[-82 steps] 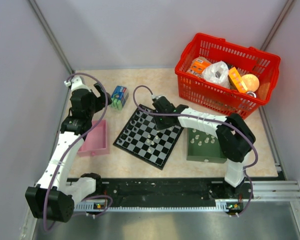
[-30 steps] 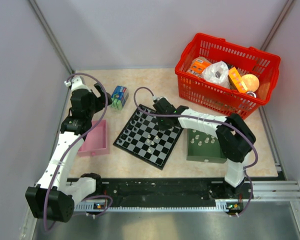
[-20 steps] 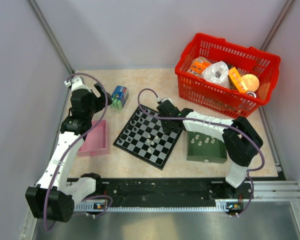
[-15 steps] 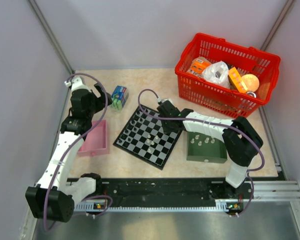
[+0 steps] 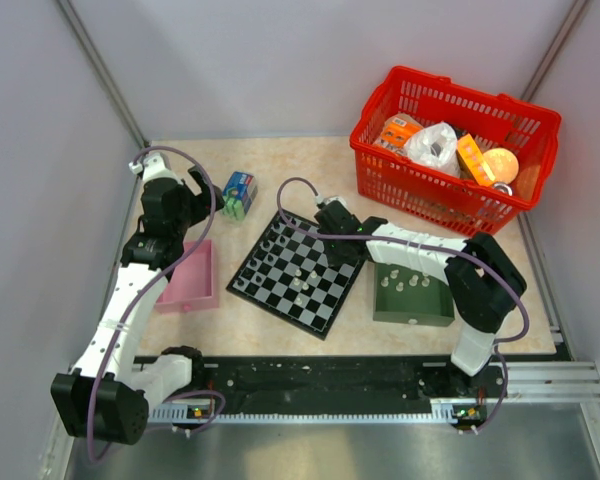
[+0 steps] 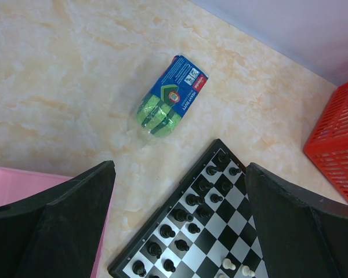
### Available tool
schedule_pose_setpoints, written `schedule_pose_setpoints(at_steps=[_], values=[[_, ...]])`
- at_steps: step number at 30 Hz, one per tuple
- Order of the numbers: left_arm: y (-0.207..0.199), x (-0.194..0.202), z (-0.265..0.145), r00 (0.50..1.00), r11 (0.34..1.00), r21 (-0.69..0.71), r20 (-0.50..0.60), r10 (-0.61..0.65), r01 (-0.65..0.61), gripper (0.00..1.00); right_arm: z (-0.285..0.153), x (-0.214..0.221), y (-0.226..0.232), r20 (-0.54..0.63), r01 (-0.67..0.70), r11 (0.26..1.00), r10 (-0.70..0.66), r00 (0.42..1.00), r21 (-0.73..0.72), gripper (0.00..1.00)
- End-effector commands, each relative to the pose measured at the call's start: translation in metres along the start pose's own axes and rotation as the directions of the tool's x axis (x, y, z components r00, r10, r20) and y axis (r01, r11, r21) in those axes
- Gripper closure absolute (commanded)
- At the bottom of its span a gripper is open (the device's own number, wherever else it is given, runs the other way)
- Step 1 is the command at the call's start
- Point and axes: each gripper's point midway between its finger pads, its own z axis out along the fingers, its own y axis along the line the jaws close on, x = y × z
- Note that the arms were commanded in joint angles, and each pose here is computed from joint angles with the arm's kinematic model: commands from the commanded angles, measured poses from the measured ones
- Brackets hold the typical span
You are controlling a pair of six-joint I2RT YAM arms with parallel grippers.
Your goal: Set up the chess pieces on the board
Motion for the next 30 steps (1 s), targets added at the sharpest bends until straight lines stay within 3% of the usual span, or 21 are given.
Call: schedule_pose_setpoints(at_steps=[1, 21, 30], values=[[-0.008, -0.015, 0.0, 0.998, 0.999, 0.031, 0.053, -0.019, 0.017, 0.01, 0.003, -0.004, -0.001, 0.024, -0.02, 1.0, 0.02, 1.0, 0.004, 0.89], [-0.009, -0.014, 0.002, 0.999, 0.999, 0.034, 0.046, -0.02, 0.018, 0.01, 0.014, 0.005, -0.01, 0.0, -0.016, 0.999, 0.016, 1.0, 0.044, 0.86], [-0.008, -0.013, 0.002, 0.999, 0.999, 0.034, 0.046, -0.021, 0.02, 0.01, 0.006, -0.005, -0.003, 0.022, 0.0, 1.0, 0.0, 1.0, 0.011, 0.75]])
